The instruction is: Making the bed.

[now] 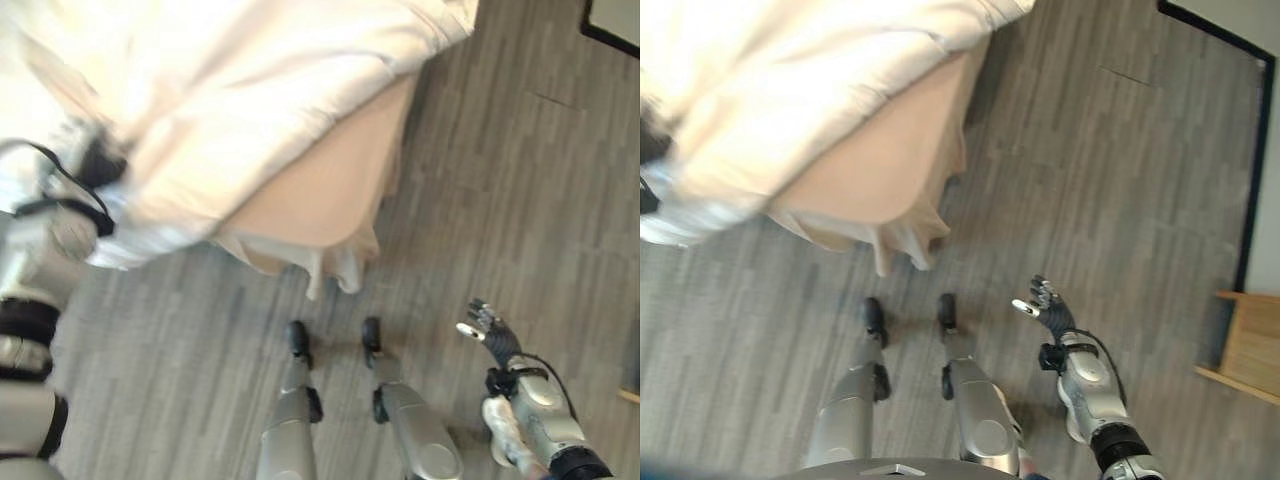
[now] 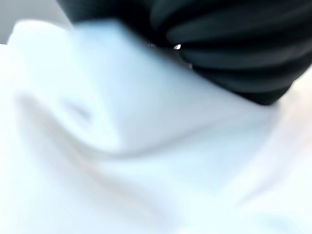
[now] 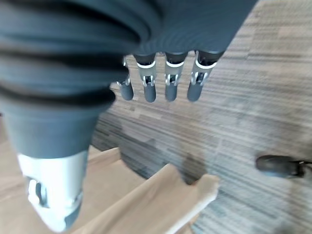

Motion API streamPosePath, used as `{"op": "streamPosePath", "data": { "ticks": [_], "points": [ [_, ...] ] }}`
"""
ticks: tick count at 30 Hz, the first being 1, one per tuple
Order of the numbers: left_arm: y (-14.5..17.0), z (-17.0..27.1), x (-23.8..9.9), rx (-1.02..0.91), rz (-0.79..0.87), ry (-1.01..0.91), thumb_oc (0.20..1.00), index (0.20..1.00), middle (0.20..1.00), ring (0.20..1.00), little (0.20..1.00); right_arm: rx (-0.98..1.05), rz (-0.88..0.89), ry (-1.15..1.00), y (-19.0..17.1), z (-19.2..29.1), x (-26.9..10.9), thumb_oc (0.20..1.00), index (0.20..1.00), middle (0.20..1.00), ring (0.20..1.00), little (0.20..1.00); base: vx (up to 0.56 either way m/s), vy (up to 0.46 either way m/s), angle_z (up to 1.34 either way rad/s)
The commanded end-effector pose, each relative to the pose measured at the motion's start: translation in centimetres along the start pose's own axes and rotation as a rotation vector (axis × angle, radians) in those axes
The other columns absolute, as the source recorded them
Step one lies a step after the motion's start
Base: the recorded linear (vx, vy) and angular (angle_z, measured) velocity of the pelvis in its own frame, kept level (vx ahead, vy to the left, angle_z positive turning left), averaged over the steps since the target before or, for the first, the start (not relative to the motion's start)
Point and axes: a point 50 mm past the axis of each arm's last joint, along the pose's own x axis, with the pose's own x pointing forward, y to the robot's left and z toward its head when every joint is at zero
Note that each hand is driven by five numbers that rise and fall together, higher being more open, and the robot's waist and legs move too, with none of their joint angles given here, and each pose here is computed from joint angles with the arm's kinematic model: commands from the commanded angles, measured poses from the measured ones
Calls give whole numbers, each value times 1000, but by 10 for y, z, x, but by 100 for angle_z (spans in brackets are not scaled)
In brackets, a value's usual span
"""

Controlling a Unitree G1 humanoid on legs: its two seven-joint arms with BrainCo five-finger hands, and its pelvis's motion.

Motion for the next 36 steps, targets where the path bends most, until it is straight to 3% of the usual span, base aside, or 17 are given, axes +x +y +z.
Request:
{"op": "streamPosePath", "data": {
  "ticks": [1, 3, 4, 6, 7, 11, 16, 17, 23, 32, 36],
  "points": [
    [-149, 8, -92, -12, -767, -48, 200, 200, 200, 200, 200, 22, -49, -84, -10, 15, 2, 1000, 1000, 1000, 1000, 1000, 80, 80, 11],
    [-161, 24, -112, -56, -839, -118, 200, 200, 200, 200, 200, 24, -55, -82, -13, 13, -2, 1000, 1000, 1000, 1000, 1000, 51, 33, 5],
    [-196, 41, -164, -172, -1009, -137, 200, 200, 200, 200, 200, 36, -80, -59, -17, 6, -4, 1000, 1000, 1000, 1000, 1000, 80, 2, -3],
    [-233, 59, -213, -260, -1161, -90, 200, 200, 200, 200, 200, 43, -91, -27, -17, -4, -7, 1000, 1000, 1000, 1000, 1000, 104, -46, 5],
    [-265, 94, -273, -335, -1347, -81, 200, 200, 200, 200, 200, 62, -114, 21, -14, -17, -13, 1000, 1000, 1000, 1000, 1000, 99, -107, 10],
    [-274, 130, -311, -477, -1428, -68, 200, 200, 200, 200, 200, 114, -184, 91, -20, -37, -24, 1000, 1000, 1000, 1000, 1000, 74, -80, 14],
    [-279, 141, -319, -559, -1424, 20, 200, 200, 200, 200, 200, 196, -300, 188, -32, -59, -33, 1000, 1000, 1000, 1000, 1000, 33, -55, 13],
    [-281, 140, -320, -552, -1424, 42, 1000, 1000, 1000, 1000, 1000, 204, -313, 193, -35, -59, -33, 1000, 1000, 1000, 1000, 1000, 23, -35, 21],
    [-292, 123, -361, -451, -1592, 260, 1000, 1000, 1000, 1000, 1000, 248, -420, 183, -58, -56, -36, 1000, 1000, 1000, 1000, 1000, 22, -13, 12],
    [-281, 138, -426, -426, -1987, 249, 1000, 1000, 1000, 1000, 1000, 226, -531, 179, -92, -46, -41, 1000, 1000, 1000, 1000, 1000, 26, -10, -11],
    [-279, 136, -435, -394, -2041, 261, 1000, 1000, 1000, 1000, 1000, 217, -561, 182, -101, -43, -41, 1000, 1000, 1000, 1000, 1000, 3, -29, 0]
  ]
}}
